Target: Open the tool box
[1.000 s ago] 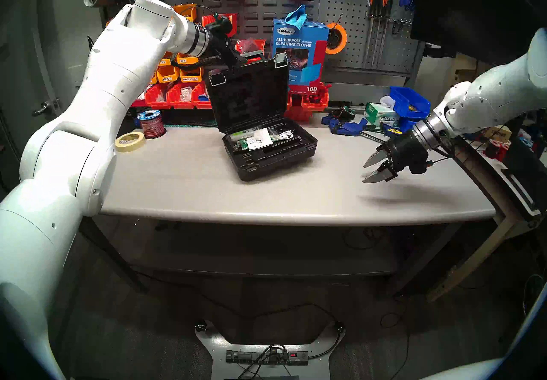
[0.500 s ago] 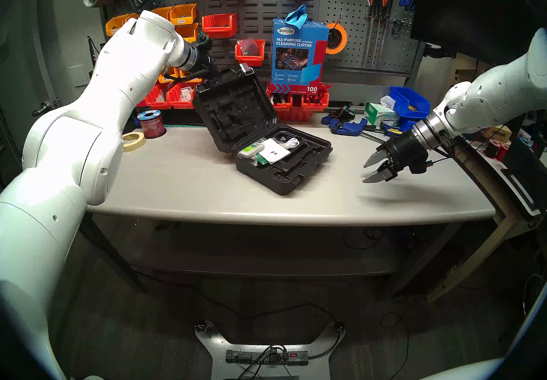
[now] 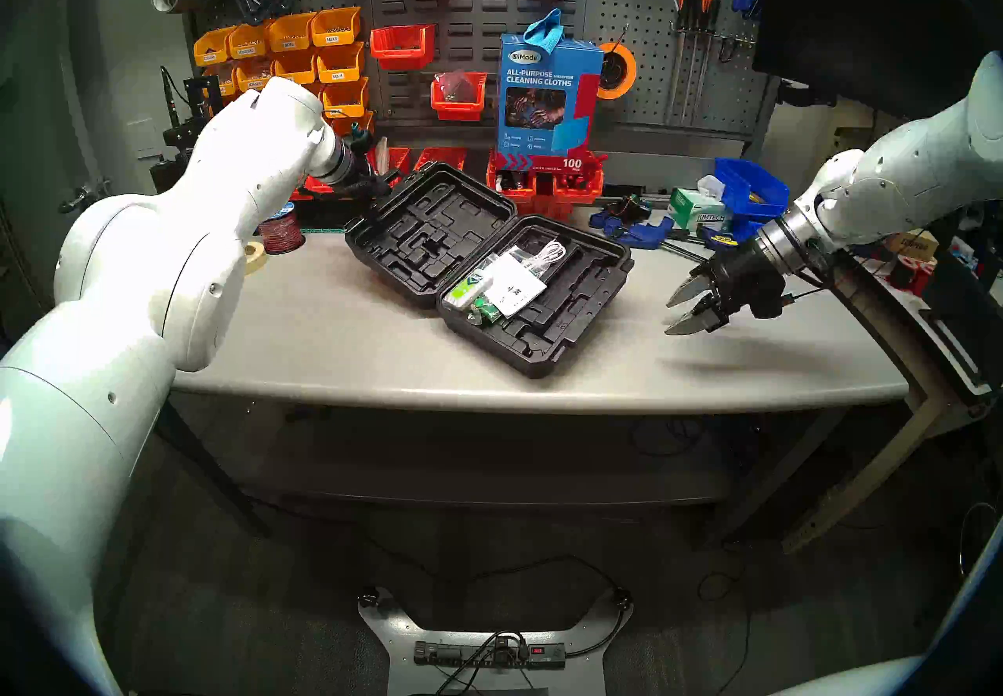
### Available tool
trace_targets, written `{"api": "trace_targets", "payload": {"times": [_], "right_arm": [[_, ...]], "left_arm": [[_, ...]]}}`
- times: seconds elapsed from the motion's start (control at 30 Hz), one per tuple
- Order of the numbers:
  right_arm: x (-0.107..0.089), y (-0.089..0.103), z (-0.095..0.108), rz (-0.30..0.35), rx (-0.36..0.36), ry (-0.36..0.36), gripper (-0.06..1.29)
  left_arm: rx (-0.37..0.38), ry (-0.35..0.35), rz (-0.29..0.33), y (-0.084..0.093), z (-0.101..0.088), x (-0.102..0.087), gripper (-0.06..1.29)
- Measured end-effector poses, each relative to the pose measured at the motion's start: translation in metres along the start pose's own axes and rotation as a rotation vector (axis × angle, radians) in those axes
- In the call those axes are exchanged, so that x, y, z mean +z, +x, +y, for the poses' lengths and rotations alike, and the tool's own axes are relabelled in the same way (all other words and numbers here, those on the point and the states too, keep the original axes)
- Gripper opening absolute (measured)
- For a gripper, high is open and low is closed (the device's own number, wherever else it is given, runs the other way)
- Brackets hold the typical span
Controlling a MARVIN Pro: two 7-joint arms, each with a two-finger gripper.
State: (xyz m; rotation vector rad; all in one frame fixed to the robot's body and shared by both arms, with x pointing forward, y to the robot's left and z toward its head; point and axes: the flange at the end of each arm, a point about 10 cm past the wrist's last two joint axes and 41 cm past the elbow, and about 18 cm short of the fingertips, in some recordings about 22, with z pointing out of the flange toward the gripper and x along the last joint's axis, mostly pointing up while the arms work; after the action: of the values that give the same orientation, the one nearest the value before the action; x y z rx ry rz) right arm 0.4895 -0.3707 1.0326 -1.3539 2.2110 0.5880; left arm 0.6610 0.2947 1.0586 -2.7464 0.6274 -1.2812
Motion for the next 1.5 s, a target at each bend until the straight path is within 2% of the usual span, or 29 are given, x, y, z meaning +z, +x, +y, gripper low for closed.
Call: {"api": "trace_targets", "payload": {"times": [0.4,0.7,1.43,1.47,1.5], "right_arm": [[0.000,0.000,0.000,0.000,0.000,0.000,1.23],[0.000,0.000,0.000,0.000,0.000,0.000,1.23],[0.000,0.000,0.000,0.001,0.000,0.000,1.23],[0.000,0.000,0.000,0.001,0.000,0.000,1.23],[0.000,0.000,0.000,0.000,0.000,0.000,1.23]], "left_arm": [[-0.065,-0.025,-0.097,-0.041,0.009,0.027,0.05],[-0.096,-0.039,-0.102,-0.045,0.009,0.029,0.05],[-0.065,-0.047,-0.090,-0.043,0.007,0.026,0.05],[-0.065,-0.051,-0.090,-0.042,0.007,0.026,0.07],[-0.066,-0.056,-0.090,-0.042,0.008,0.026,0.21]]}}
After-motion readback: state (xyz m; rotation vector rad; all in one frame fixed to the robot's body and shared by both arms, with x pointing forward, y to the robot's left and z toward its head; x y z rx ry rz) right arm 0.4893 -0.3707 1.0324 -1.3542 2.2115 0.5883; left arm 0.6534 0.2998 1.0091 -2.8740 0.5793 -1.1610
